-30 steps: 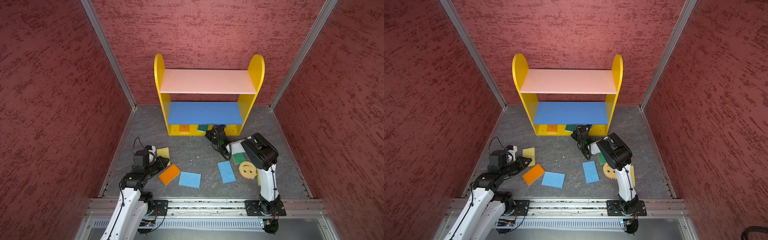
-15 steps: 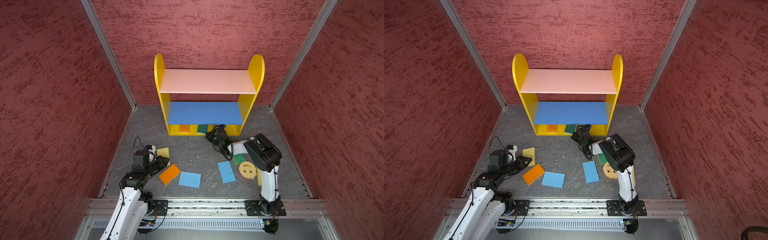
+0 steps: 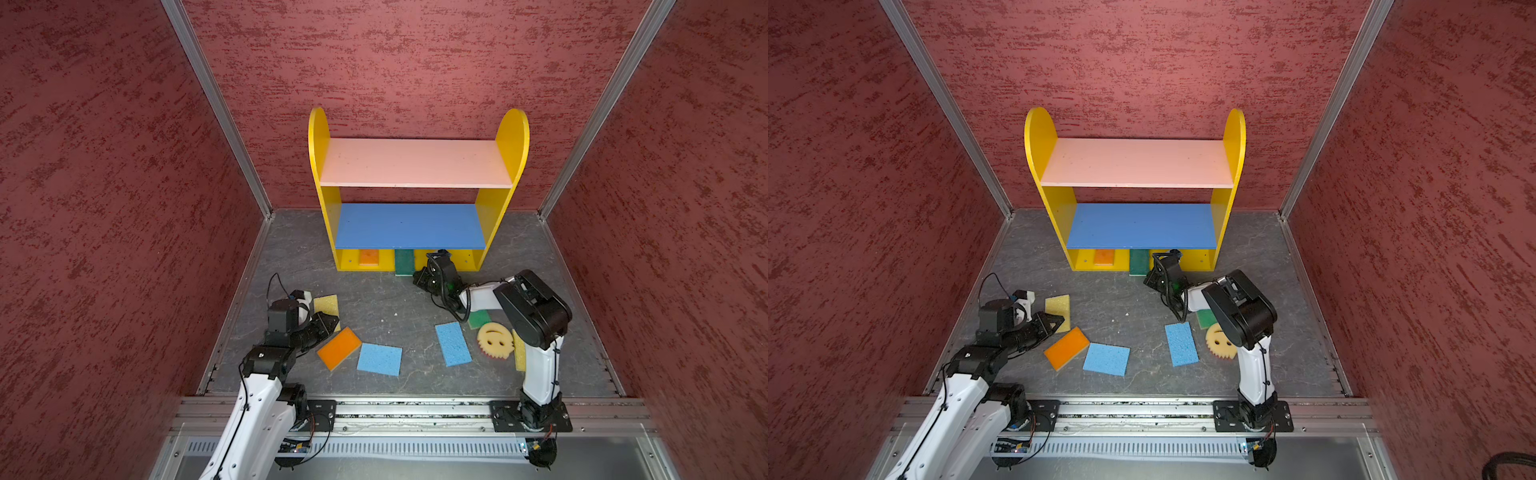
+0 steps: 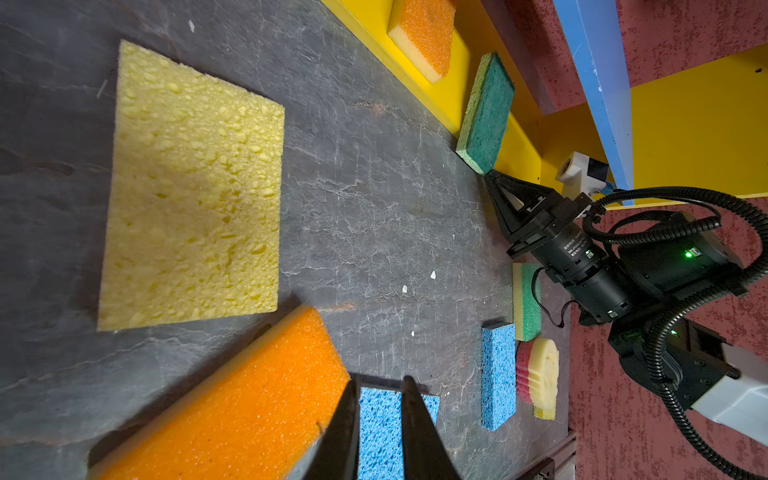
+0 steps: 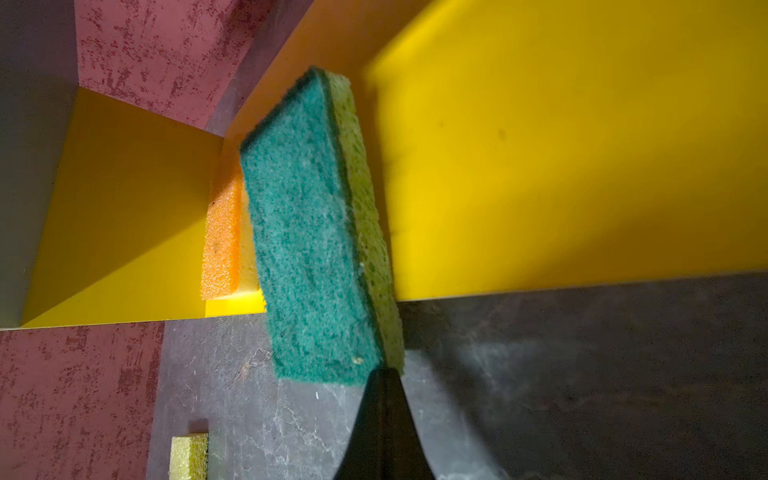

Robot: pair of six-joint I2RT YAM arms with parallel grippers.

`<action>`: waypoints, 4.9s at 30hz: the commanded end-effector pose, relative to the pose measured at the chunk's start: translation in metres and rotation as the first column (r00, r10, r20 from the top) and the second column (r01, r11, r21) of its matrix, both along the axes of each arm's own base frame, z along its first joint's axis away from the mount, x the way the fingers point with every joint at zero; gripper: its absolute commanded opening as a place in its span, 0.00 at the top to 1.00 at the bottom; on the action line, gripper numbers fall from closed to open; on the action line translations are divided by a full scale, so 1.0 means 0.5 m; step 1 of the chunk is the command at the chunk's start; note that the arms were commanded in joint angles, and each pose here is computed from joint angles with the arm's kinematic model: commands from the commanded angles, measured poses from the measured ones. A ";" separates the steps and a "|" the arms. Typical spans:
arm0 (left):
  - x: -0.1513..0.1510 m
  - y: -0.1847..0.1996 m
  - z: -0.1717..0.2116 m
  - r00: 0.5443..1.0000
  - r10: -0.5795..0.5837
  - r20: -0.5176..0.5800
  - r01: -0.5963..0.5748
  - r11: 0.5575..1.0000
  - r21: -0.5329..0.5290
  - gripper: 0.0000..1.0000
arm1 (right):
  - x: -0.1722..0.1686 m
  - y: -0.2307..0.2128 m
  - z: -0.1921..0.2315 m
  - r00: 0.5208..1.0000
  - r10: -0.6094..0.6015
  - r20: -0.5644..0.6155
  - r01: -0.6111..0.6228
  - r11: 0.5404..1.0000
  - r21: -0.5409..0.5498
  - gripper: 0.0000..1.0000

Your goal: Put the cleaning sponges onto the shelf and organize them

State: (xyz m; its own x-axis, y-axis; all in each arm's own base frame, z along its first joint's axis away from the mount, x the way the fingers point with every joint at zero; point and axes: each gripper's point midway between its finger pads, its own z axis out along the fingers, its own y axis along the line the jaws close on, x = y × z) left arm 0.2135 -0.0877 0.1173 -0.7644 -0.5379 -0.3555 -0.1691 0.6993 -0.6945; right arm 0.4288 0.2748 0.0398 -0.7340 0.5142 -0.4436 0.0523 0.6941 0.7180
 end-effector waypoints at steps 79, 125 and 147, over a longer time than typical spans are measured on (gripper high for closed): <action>0.000 -0.009 -0.035 0.999 -0.019 -0.027 0.019 1.000 -0.009 0.79 | 0.017 0.086 -0.024 0.990 -0.131 0.053 0.109 0.946 0.306 1.00; 0.016 -0.013 -0.041 0.999 -0.026 -0.039 0.025 1.000 -0.014 0.79 | 0.075 0.080 -0.038 0.977 -0.206 0.052 0.184 0.941 0.283 1.00; 0.013 -0.012 -0.033 0.999 -0.020 -0.042 0.019 1.000 -0.015 0.79 | 0.066 0.087 -0.037 0.983 -0.176 0.050 0.155 0.947 0.282 1.00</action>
